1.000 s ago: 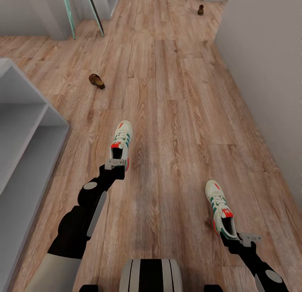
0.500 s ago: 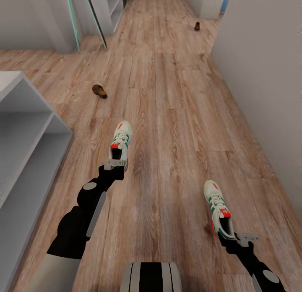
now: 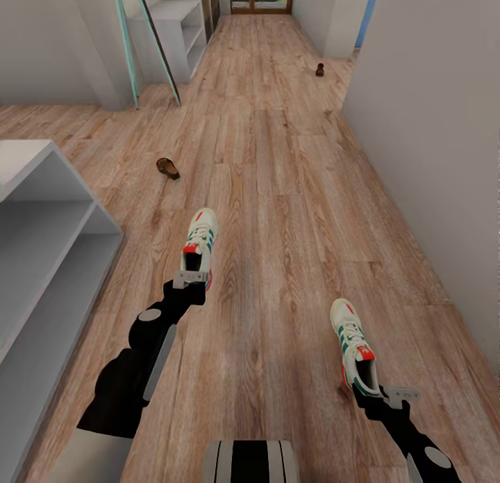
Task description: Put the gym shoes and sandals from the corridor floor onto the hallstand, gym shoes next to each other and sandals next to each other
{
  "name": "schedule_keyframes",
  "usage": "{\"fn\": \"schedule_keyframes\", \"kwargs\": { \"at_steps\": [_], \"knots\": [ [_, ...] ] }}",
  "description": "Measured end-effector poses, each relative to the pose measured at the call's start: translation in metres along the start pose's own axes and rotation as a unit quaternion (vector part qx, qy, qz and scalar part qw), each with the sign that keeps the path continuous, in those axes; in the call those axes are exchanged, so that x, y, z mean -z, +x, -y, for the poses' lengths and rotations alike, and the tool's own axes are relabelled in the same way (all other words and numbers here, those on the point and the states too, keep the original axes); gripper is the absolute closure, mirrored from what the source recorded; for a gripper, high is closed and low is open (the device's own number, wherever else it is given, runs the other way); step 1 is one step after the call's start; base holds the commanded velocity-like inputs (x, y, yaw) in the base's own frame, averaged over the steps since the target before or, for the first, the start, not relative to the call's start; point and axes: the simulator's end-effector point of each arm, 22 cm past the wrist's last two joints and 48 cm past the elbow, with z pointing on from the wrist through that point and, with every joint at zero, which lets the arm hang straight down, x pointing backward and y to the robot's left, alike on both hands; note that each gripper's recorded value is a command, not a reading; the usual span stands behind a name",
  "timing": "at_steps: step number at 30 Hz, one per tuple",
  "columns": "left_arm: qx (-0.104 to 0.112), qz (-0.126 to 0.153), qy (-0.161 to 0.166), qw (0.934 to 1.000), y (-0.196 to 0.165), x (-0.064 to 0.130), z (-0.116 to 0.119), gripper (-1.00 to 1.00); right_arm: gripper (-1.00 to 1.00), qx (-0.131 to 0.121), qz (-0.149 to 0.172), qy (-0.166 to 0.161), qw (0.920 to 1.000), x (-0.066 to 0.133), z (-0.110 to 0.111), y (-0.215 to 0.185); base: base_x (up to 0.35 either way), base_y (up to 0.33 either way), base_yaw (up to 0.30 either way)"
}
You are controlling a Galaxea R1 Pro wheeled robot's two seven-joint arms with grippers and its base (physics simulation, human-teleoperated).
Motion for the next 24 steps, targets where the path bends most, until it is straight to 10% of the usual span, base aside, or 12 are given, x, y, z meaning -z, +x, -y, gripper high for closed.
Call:
{"fn": "schedule_keyframes", "kwargs": {
  "at_steps": [24],
  "knots": [
    [0.014, -0.014, -0.077, 0.9969, 0.141, 0.057, -0.021, 1.00, 1.00, 0.017, 0.079, -0.002, 0.9967, 0.036, -0.001, -0.045, 0.000, 0.000, -0.009]
  ]
}}
